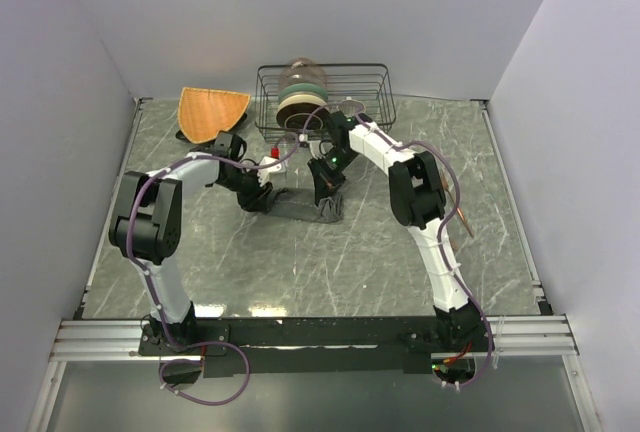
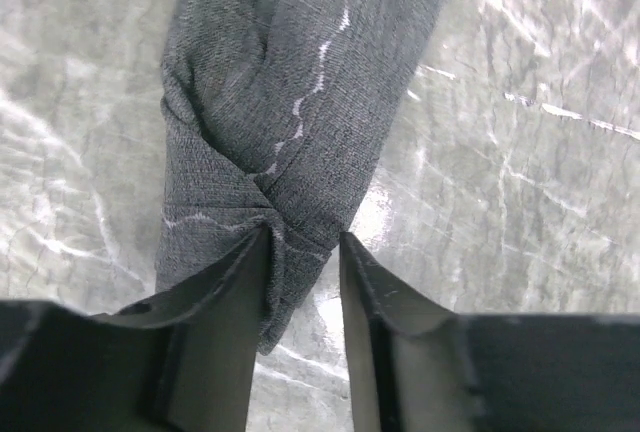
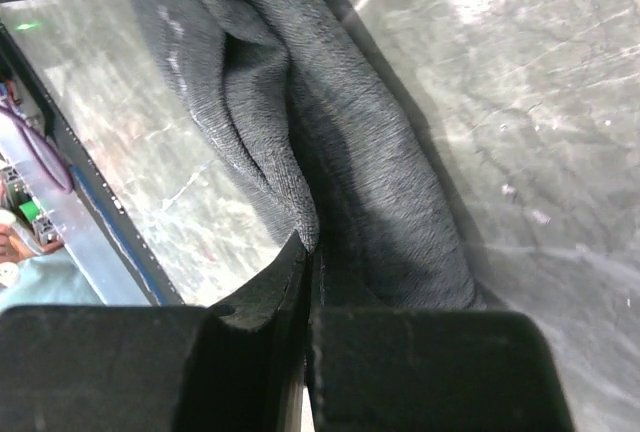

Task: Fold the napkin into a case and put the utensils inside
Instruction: Smooth out the smaller rectangle-folded napkin at the center of the board.

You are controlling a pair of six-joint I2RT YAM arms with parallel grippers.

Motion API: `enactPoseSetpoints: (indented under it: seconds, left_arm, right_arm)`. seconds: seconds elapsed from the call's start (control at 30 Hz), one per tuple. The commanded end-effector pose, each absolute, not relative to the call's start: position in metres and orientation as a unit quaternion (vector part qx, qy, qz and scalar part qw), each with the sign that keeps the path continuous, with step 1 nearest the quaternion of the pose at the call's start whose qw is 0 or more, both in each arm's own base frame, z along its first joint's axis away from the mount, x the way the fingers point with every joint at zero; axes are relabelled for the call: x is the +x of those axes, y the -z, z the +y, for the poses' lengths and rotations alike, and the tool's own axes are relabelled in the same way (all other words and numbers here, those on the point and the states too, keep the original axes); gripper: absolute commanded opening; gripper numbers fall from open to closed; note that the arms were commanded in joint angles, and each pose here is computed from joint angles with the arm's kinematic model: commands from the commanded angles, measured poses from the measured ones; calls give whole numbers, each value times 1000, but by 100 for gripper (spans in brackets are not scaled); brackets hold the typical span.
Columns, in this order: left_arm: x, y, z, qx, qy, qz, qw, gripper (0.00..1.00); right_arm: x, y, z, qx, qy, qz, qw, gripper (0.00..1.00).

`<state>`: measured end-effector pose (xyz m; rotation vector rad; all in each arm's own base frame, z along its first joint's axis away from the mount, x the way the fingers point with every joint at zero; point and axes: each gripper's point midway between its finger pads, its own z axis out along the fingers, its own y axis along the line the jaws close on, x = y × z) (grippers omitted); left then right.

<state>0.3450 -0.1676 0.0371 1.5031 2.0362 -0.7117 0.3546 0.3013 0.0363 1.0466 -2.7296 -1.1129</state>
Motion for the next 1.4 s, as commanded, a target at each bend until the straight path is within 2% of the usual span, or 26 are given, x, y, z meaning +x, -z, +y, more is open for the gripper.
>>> enactPoseSetpoints:
  seconds: [0.0, 0.17, 0.3, 0.4, 0.6, 0.9, 1.13, 1.33, 1.37]
  left_arm:
    - [368, -80, -169, 535, 253, 738, 324, 43]
    - [382, -112, -170, 498, 252, 735, 385, 48]
    - [392, -113, -166, 473, 238, 752, 392, 50]
    - [393, -106, -166, 465, 247, 763, 375, 44]
    - [399, -91, -163, 462, 238, 775, 360, 44]
    - [385, -76, -166, 514, 198, 758, 350, 30]
    - [387, -70, -173, 537, 172, 745, 357, 32]
    - [393, -32, -162, 517, 143, 789, 298, 30]
    - [392, -26, -161, 517, 145, 793, 287, 29]
  right_arm:
    - [355, -15, 300, 329, 337, -882, 20, 0]
    - [355, -12, 300, 327, 338, -882, 23, 0]
    - [353, -10, 299, 328, 339, -882, 25, 0]
    - [353, -9, 299, 327, 339, -882, 25, 0]
    - [355, -11, 301, 325, 341, -882, 22, 0]
    - [361, -23, 307, 312, 359, -880, 15, 0]
    - [364, -25, 310, 308, 364, -879, 14, 0]
    - [367, -37, 312, 311, 375, -873, 0, 0]
    - [369, -41, 312, 310, 378, -872, -3, 3]
